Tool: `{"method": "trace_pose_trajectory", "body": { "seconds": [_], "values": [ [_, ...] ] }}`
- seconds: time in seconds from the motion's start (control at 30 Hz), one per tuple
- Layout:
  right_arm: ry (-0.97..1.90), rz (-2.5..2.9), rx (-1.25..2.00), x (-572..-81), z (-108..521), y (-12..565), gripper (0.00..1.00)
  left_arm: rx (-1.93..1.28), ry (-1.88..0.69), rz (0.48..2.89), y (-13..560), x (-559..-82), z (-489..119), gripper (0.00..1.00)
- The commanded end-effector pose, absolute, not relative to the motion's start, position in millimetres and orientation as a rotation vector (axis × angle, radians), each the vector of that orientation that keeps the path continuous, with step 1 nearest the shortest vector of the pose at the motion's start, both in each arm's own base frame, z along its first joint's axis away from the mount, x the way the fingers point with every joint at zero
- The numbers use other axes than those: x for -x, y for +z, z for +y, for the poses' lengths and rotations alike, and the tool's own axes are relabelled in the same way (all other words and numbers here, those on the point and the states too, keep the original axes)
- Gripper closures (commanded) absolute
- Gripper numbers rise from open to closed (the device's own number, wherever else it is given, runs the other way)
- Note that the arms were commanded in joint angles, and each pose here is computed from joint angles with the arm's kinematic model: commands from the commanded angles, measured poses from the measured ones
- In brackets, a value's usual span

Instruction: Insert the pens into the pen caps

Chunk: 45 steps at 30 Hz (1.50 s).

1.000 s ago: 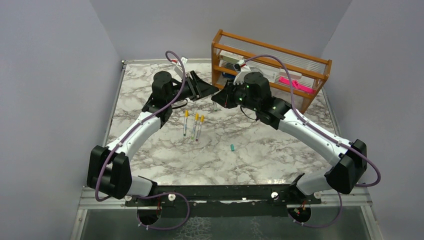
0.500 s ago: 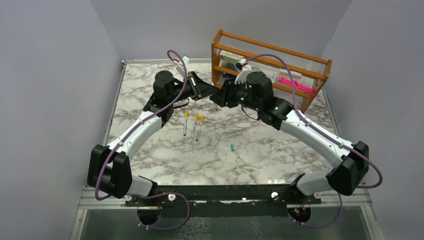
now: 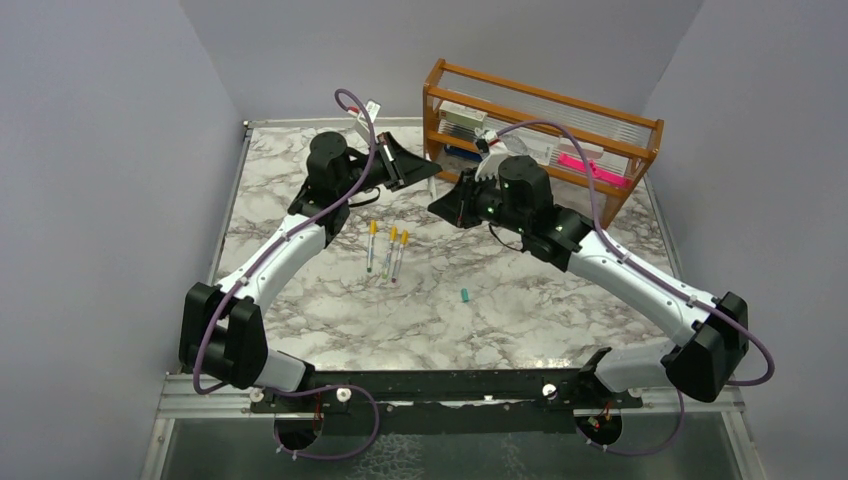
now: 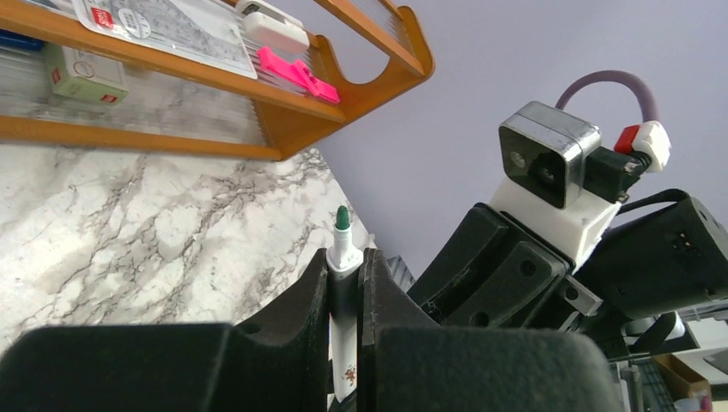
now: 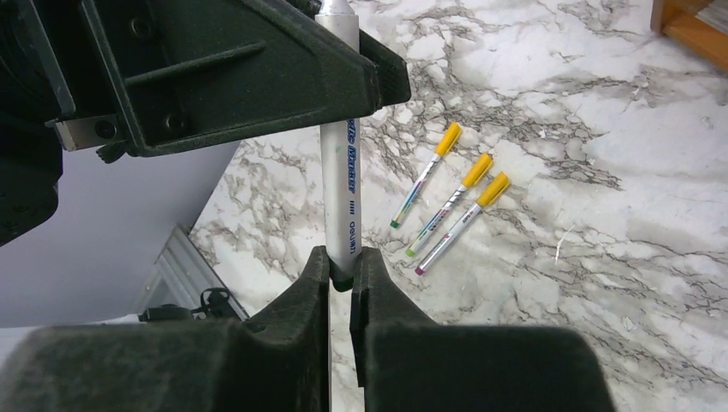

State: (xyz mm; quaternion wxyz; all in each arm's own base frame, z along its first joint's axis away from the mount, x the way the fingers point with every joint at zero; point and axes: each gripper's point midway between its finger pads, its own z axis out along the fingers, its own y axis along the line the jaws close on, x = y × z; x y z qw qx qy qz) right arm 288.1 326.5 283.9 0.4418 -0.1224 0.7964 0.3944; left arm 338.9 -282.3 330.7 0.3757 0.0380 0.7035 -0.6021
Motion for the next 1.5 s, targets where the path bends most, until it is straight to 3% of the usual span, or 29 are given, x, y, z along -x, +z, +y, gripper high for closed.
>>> {"method": "trace_pose_trajectory", "body": {
  "seconds": [0.0,0.07,0.17,0.3,0.57,0.7,0.73,0.83,0.93,1.13,1.23,1.47],
  "values": [
    [1.016,1.905,0.291,-285,325,305,0.99,-0.131,-1.562,1.755,346,-335,-285,1.00],
    [1.030,1.897,0.296,-285,328,306,0.99,-0.132,-1.572,1.764,343,-332,-285,0.99],
    [1.046,1.878,0.294,-286,331,312,0.99,-0.134,-1.580,1.772,340,-327,-284,0.69],
    [1.049,1.864,0.282,-291,334,319,0.99,-0.134,-1.579,1.773,338,-323,-283,0.64],
    [1.057,1.871,0.257,-297,338,322,0.99,-0.129,-1.580,1.783,333,-317,-281,0.70],
    [1.059,1.881,0.247,-296,337,319,0.99,-0.132,-1.584,1.781,334,-318,-281,1.00],
    [1.053,1.887,0.239,-296,336,317,0.96,-0.136,-1.586,1.782,334,-318,-282,1.00],
    [0.984,1.919,0.193,-299,324,308,0.65,-0.129,-1.572,1.787,329,-320,-281,1.00],
    [0.876,1.976,0.167,-298,305,287,0.52,-0.137,-1.553,1.793,323,-323,-280,1.00],
    [0.531,2.323,0.148,-271,251,184,0.40,-0.151,-1.509,1.795,315,-332,-274,1.00],
    [0.355,2.481,0.119,-251,221,139,0.39,-0.158,-1.500,1.794,314,-333,-273,1.00],
    [0.318,2.560,0.133,-234,212,96,0.39,-0.155,-1.478,1.796,310,-332,-271,1.00]
  ]
}}
